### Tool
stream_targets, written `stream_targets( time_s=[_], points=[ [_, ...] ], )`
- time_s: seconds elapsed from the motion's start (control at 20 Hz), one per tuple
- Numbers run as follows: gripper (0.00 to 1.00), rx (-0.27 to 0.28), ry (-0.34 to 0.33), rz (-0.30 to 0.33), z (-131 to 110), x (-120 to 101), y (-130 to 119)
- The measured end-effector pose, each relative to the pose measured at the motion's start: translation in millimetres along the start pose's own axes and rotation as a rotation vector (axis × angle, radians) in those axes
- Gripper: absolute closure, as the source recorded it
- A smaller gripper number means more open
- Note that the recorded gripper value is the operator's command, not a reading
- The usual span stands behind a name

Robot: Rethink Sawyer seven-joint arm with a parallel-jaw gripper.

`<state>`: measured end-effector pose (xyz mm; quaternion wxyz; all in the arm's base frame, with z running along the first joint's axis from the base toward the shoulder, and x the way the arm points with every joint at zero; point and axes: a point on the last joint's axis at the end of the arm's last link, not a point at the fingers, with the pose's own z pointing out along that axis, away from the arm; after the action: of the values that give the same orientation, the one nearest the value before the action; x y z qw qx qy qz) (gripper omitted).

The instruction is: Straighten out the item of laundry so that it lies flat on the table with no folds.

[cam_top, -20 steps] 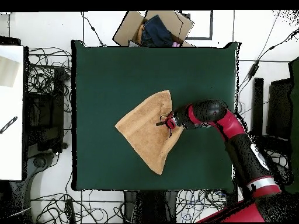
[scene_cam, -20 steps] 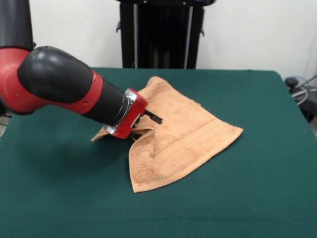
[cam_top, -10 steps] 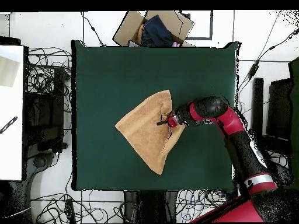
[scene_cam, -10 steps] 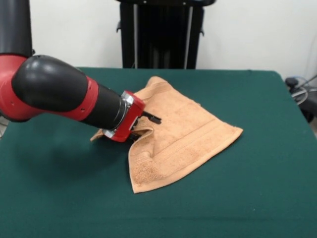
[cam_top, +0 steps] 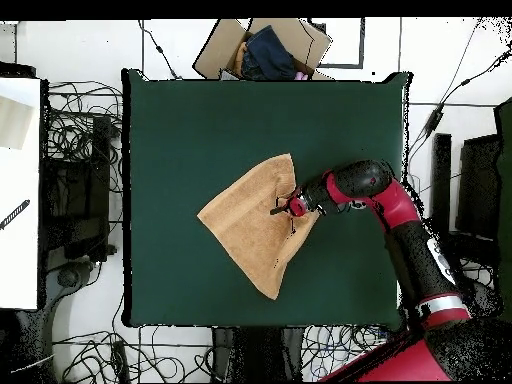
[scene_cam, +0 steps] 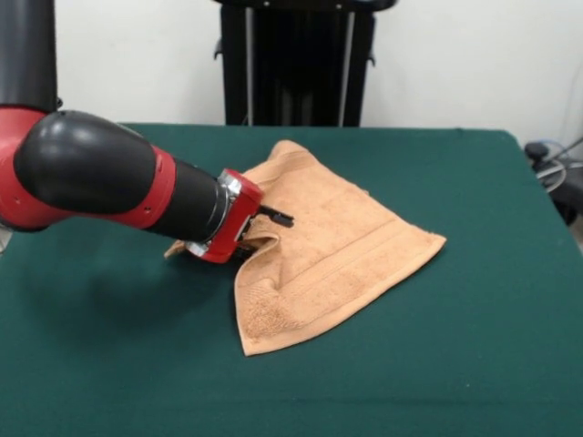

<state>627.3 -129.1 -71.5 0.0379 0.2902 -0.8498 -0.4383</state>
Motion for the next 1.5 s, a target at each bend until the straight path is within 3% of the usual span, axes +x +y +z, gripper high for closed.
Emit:
stream_targets(
  time_s=[0.25, 0.45, 0.9, 1.3, 1.5],
  points=[
    [0.0, 0.009, 0.003, -0.002, -4.4, 0.3, 0.9],
    [0.0, 0.053, 0.025, -0.015, -16.9, 6.2, 7.4],
    [0.0, 0.26, 0.038, -0.046, -66.1, 41.7, 29.7],
    [0.0, 0.359, 0.045, -0.065, -87.8, 58.0, 53.9],
    [0.0, 0.366, 0.057, -0.067, -85.6, 62.4, 59.6]
  ],
)
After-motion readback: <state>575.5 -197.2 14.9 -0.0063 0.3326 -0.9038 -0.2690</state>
